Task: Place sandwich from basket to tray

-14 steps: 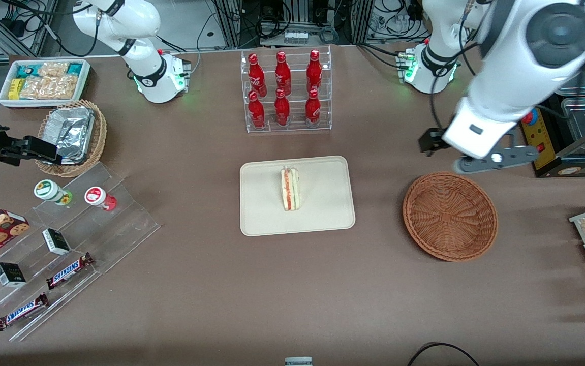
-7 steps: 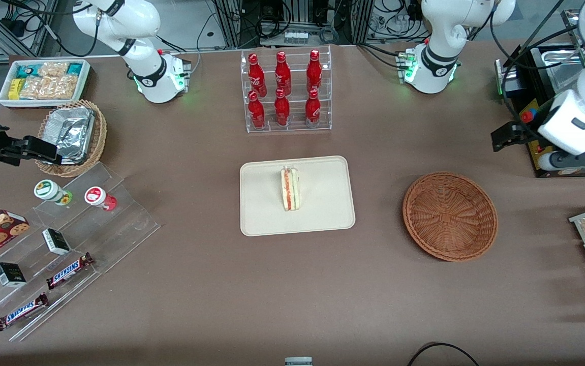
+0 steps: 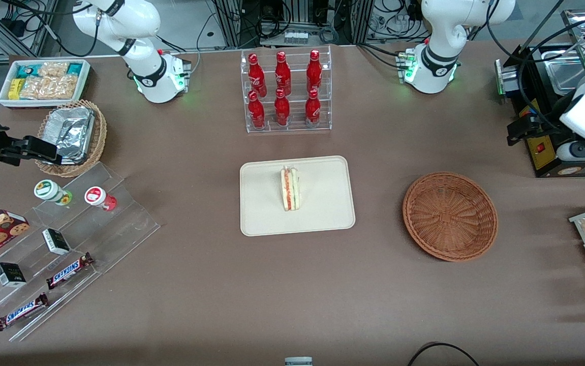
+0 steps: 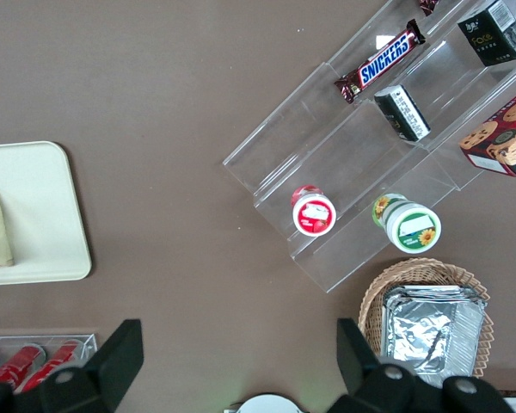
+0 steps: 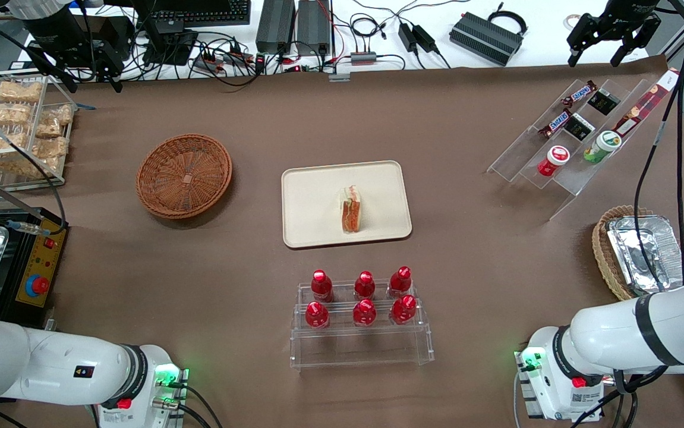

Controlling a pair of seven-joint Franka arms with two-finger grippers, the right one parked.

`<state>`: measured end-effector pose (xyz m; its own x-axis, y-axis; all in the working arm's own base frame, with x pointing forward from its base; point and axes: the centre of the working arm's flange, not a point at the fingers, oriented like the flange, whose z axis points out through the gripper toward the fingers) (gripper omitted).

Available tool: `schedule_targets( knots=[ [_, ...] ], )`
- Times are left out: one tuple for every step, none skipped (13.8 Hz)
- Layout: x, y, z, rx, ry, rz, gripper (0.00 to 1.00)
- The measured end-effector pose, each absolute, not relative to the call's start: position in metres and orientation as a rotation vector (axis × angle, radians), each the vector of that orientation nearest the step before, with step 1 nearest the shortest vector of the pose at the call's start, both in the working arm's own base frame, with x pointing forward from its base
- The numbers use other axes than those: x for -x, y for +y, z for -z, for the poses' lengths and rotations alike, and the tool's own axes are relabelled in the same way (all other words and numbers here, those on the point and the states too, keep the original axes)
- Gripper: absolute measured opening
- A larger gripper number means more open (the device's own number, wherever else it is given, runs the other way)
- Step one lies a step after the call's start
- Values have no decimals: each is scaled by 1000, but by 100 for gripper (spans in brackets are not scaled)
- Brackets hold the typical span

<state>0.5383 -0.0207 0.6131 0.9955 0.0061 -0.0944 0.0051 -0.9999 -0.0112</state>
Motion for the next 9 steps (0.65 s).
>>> schedule_targets(
  knots=[
    [-539, -19, -615, 3136, -13, -135, 100],
    [-539, -22, -616, 3152, -11, -129, 100],
    [-539, -25, -617, 3168, -7, -122, 100],
    [-540, -27, -618, 3176, -3, -114, 100],
    [-541, -29, -618, 3177, 1, -101, 100],
    [-544, -30, -618, 3177, 4, -87, 100],
    [-547, -32, -617, 3177, 8, -76, 100],
    [-550, -34, -617, 3177, 13, -71, 100],
    [-553, -35, -618, 3176, 15, -66, 100]
  ],
)
